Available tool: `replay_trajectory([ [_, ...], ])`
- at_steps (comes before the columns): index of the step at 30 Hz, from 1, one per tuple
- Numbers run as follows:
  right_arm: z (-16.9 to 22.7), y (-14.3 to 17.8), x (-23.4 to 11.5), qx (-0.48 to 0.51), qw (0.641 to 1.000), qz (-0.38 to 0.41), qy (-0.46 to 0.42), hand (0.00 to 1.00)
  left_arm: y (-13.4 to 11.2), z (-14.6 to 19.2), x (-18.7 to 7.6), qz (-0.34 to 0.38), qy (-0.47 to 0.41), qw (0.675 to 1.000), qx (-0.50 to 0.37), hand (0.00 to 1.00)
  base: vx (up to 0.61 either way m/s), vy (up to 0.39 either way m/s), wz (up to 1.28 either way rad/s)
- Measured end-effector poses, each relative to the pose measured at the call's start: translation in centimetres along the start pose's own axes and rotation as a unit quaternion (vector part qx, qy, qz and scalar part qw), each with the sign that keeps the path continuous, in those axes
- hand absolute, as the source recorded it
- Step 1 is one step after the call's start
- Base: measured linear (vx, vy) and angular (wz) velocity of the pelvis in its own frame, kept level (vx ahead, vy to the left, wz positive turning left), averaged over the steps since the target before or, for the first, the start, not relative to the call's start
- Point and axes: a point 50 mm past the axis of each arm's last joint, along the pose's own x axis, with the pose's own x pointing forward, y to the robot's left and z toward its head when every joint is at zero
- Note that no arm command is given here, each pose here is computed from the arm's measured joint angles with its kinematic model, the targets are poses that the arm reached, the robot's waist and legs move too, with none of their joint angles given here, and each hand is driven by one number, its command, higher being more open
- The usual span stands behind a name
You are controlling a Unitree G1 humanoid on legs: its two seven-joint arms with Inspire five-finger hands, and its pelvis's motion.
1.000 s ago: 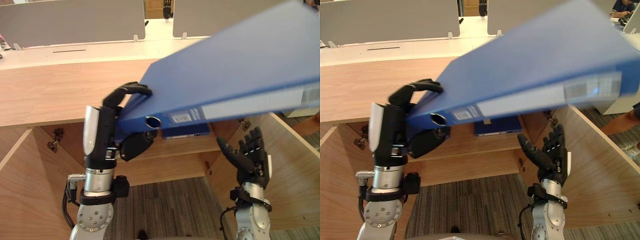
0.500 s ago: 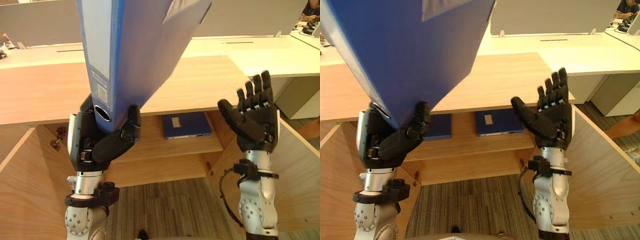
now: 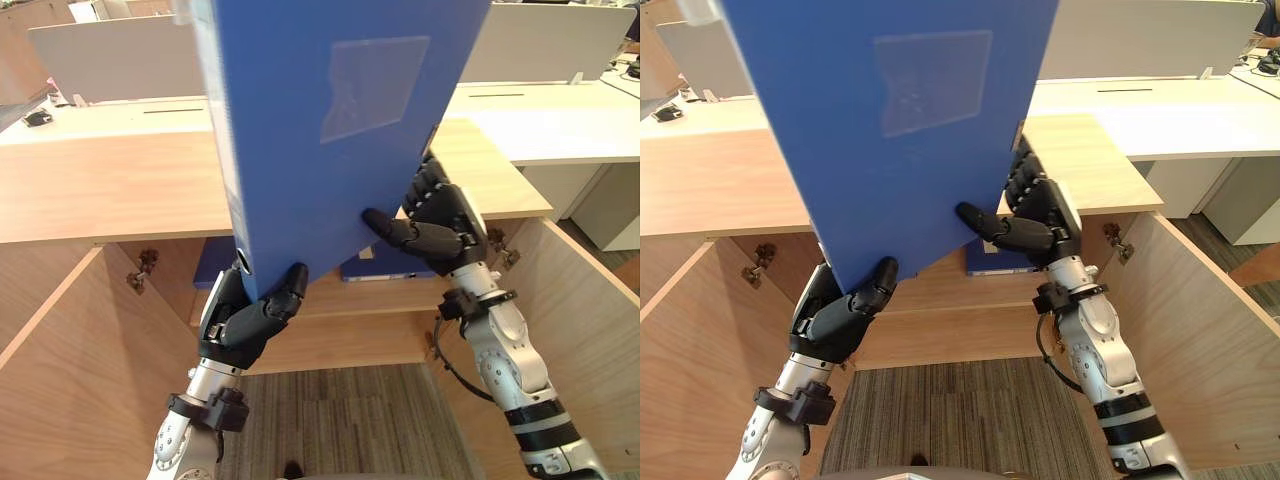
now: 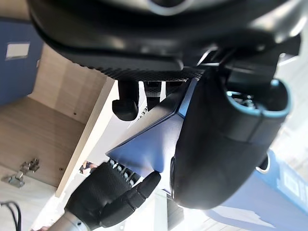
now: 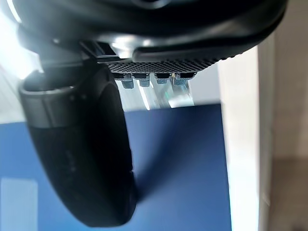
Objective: Walk over to the cabinet, pick up the folder, carry it to the office cabinet, place the folder inside the office cabinet, then close the office cabinet door
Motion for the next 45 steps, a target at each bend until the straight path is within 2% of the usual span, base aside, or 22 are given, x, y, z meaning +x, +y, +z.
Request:
replay_trajectory([
  [2, -0.3, 0.5, 0.4, -0.011, 0.999, 0.046, 0.025, 0.00, 0.5, -0.1, -0.2, 0.006, 0.009, 1.000, -0.012, 0.00, -0.03, -0.004, 0.07],
  [9, -1.4, -0.3, -0.1, -0.006, 0.996, 0.048, 0.075, 0.00, 1.5, 0.1, -0.8, 0.015, 0.031, 0.999, 0.001, 0.00, -0.02, 0.002, 0.08],
  [15, -1.5, 0.8, -0.1, 0.027, 0.997, 0.057, 0.051, 0.00, 2.0, 0.5, -1.1, 0.026, 0.015, 1.000, 0.003, 0.00, -0.03, -0.001, 0.01],
  [16, -1.3, 1.4, -0.1, 0.040, 0.997, 0.056, 0.035, 0.00, 2.0, 0.5, -1.1, 0.027, 0.008, 1.000, 0.000, 1.00, 0.00, 0.000, 0.00],
  [20, -1.8, 2.8, 0.3, 0.069, 0.998, 0.011, -0.008, 0.00, 2.3, 0.2, -1.0, 0.052, -0.032, 0.998, 0.004, 1.00, 0.00, 0.000, 0.00],
  [26, -0.9, 3.8, 0.9, 0.073, 0.996, -0.024, -0.054, 0.00, 4.8, 1.2, -2.2, 0.163, -0.079, 0.981, 0.073, 1.00, 0.00, 0.000, 0.00],
  [28, -0.4, 3.9, 1.1, 0.083, 0.993, -0.032, -0.073, 0.00, 6.3, 1.4, -3.4, 0.227, -0.080, 0.966, 0.090, 1.00, 0.00, 0.000, 0.00],
  [30, 0.9, 4.2, 1.2, 0.089, 0.989, -0.040, -0.114, 0.00, 9.0, 0.9, -6.2, 0.346, -0.061, 0.931, 0.104, 1.00, 0.00, 0.000, 0.00],
  [34, 2.6, 4.8, 1.1, 0.060, 0.985, -0.034, -0.160, 0.00, 11.3, -0.2, -10.5, 0.473, -0.018, 0.872, 0.124, 1.00, 0.00, -0.002, 0.02],
  [35, 2.6, 4.9, 1.1, 0.052, 0.985, -0.032, -0.160, 0.00, 11.5, -0.4, -11.0, 0.485, -0.009, 0.865, 0.128, 1.00, -0.02, -0.006, 0.04],
  [39, 1.1, 6.5, 0.7, 0.006, 0.993, -0.003, -0.117, 0.00, 12.7, -3.1, -14.0, 0.537, 0.071, 0.831, 0.131, 1.00, -0.02, 0.000, 0.02],
  [43, -3.7, 8.6, -0.1, -0.061, 0.997, 0.053, 0.001, 0.00, 13.2, -8.4, -18.1, 0.586, 0.205, 0.780, 0.081, 1.00, -0.01, 0.000, -0.01],
  [45, -5.4, 8.9, -0.5, -0.098, 0.992, 0.070, 0.045, 0.00, 13.1, -10.2, -18.9, 0.586, 0.257, 0.765, 0.069, 1.00, 0.00, 0.000, 0.00],
])
